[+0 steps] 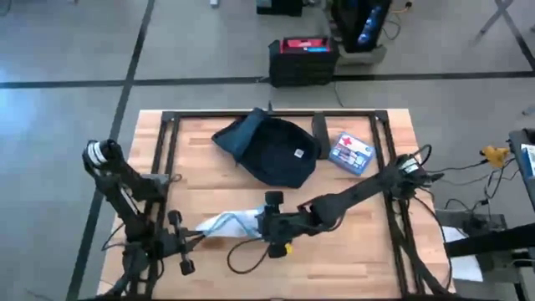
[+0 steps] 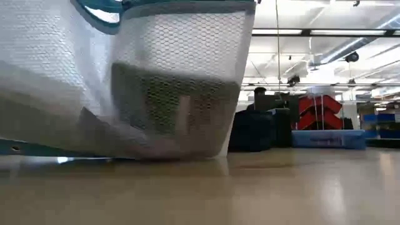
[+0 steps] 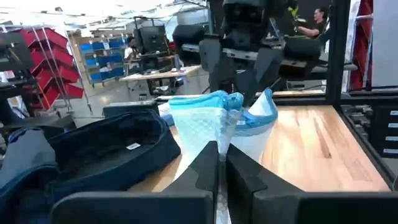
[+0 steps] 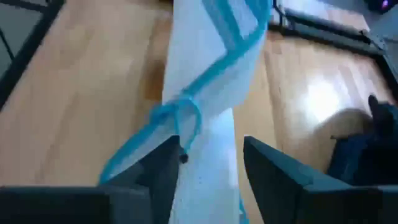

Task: Unpack backpack
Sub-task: Open the zip bag

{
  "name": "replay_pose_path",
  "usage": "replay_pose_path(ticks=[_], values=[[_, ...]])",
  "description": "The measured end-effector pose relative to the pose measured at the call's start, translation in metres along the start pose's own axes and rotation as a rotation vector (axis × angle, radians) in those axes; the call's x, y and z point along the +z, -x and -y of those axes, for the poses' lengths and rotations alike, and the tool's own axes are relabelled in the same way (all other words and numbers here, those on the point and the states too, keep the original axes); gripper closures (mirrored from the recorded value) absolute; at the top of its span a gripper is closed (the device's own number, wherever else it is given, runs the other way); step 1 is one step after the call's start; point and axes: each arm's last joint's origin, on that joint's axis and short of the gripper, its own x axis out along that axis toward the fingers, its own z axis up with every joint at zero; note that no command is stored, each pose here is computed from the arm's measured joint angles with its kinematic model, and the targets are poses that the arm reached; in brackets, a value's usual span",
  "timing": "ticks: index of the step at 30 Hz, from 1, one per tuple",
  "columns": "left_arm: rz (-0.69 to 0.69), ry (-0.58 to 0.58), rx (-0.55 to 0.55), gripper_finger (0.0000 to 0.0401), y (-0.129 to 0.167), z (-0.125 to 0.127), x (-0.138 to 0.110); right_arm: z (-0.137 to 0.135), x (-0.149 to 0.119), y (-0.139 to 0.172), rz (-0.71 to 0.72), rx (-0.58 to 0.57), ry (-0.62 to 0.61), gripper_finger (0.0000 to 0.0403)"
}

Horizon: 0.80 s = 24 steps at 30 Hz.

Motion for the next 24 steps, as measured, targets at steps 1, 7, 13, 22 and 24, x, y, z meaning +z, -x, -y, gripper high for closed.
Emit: replay_pose_path(ticks=[1, 7, 13, 22, 24], values=[[0.0, -0.001, 0.0, 0.0401, 0.0, 0.0, 0.0, 0.0, 0.0, 0.0, 0.0, 0.0, 0.005, 0.0235], [0.0, -0.009, 0.001, 0.0401, 0.0, 0.0, 0.0, -0.004, -0.001, -0.011, 0.026, 0.026, 0.035, 0.0255], [0.0, -0.024, 0.002, 0.0401, 0.0, 0.0, 0.0, -0.013, -0.009, -0.037, 0.029, 0.011, 0.069, 0.0262], [0.0, -0.041, 0.003, 0.0401, 0.0, -0.001, 0.0, -0.007, -0.008, -0.041, 0.053, -0.024, 0.068, 0.0345], [0.0, -0.04, 0.005, 0.0401, 0.0, -0.001, 0.0, -0.007, -0.006, -0.038, 0.057, -0.027, 0.082, 0.0387]])
